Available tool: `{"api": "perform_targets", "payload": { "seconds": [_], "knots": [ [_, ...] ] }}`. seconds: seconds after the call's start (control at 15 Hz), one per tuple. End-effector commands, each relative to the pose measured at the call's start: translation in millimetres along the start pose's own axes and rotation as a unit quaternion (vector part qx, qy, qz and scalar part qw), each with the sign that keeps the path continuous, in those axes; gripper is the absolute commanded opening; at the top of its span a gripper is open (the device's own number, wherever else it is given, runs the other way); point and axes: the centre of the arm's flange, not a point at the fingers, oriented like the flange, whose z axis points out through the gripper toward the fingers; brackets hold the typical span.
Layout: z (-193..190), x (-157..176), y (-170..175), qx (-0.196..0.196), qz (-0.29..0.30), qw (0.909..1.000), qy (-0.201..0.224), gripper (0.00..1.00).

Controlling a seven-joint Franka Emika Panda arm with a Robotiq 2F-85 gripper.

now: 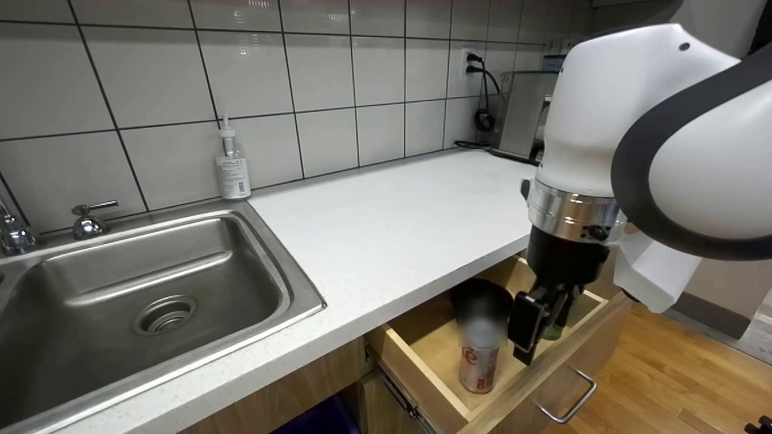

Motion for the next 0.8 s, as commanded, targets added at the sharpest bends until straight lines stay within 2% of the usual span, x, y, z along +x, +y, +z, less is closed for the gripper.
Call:
{"api": "perform_targets", "payload": {
  "seconds": [0.0, 0.73],
  "knots": [
    [-9, -20, 3, 0.004, 0.015, 0.9996, -0.025, 1.0],
    [19, -31, 8, 0.019, 0.028, 0.9949, -0.095, 1.0]
  ]
}}
